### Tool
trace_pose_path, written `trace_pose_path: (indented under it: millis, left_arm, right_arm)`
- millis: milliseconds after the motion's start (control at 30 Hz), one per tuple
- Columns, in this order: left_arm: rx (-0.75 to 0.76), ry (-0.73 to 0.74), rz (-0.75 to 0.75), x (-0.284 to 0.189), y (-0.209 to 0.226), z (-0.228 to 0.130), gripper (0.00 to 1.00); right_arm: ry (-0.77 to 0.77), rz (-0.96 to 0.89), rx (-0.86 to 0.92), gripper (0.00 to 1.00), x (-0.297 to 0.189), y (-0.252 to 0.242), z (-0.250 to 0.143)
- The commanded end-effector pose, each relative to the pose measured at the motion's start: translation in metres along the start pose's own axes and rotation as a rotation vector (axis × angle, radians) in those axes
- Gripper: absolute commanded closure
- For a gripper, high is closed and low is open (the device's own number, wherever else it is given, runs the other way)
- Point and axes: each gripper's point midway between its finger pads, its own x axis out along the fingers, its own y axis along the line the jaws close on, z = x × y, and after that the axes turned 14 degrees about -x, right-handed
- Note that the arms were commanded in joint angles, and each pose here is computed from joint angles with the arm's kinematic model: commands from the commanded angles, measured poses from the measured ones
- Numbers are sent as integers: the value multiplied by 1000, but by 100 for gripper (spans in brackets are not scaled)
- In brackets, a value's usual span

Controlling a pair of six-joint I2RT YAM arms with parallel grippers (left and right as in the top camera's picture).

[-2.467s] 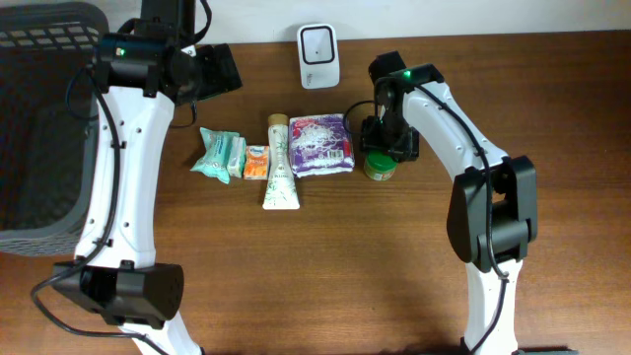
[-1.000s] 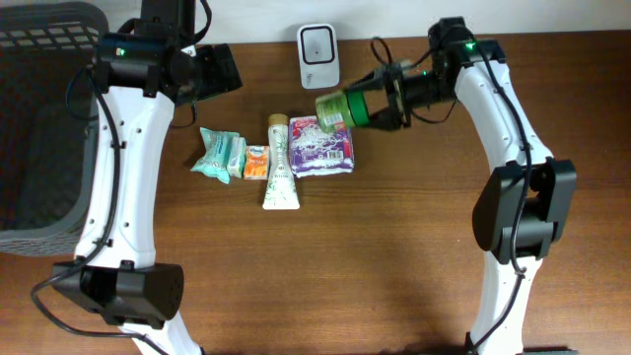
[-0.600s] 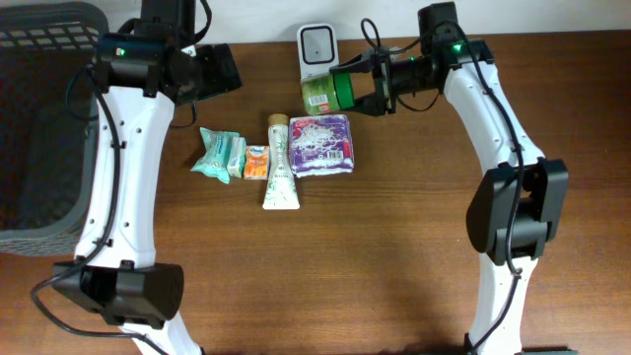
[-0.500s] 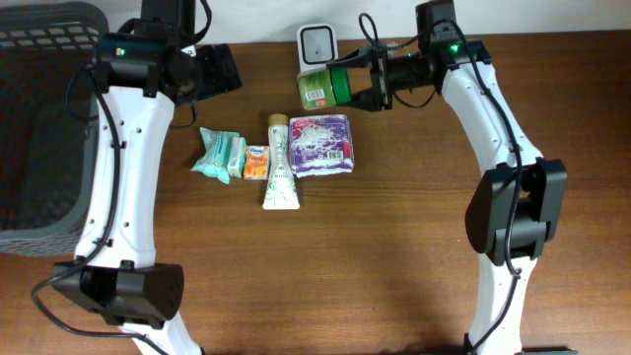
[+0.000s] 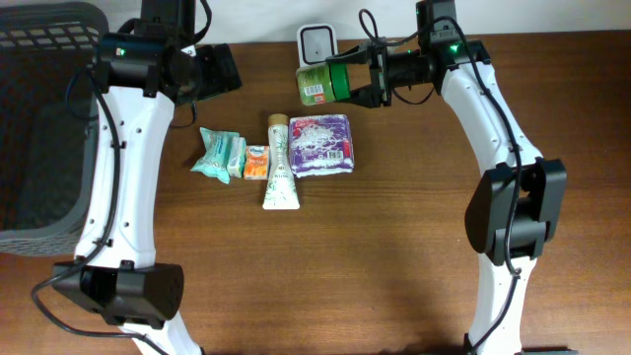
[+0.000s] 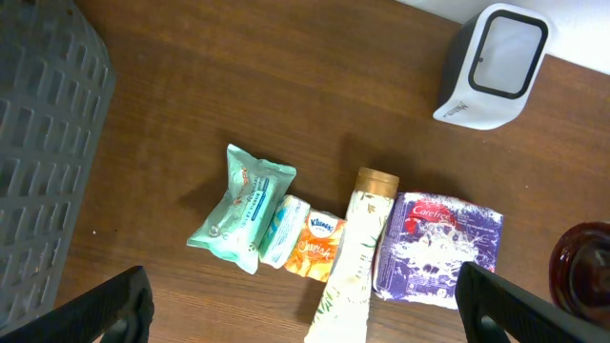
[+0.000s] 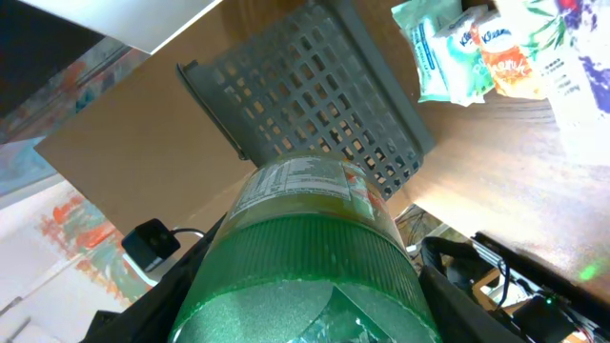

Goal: Scan the item barcode
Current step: 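Raise the green jar to the white scanner and hold it facing it, then carry the green jar to the right table edge and release it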

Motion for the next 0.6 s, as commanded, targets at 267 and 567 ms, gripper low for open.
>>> trace_pose_path:
  millis: [267, 567]
  left_arm:
    - [10, -12, 9, 0, 3, 4, 1]
    - [10, -11, 9, 0, 3, 4, 1]
  right_arm:
    - [-218, -253, -189, 51, 4, -32, 29]
    - [-458, -534, -457, 50, -23, -51, 76]
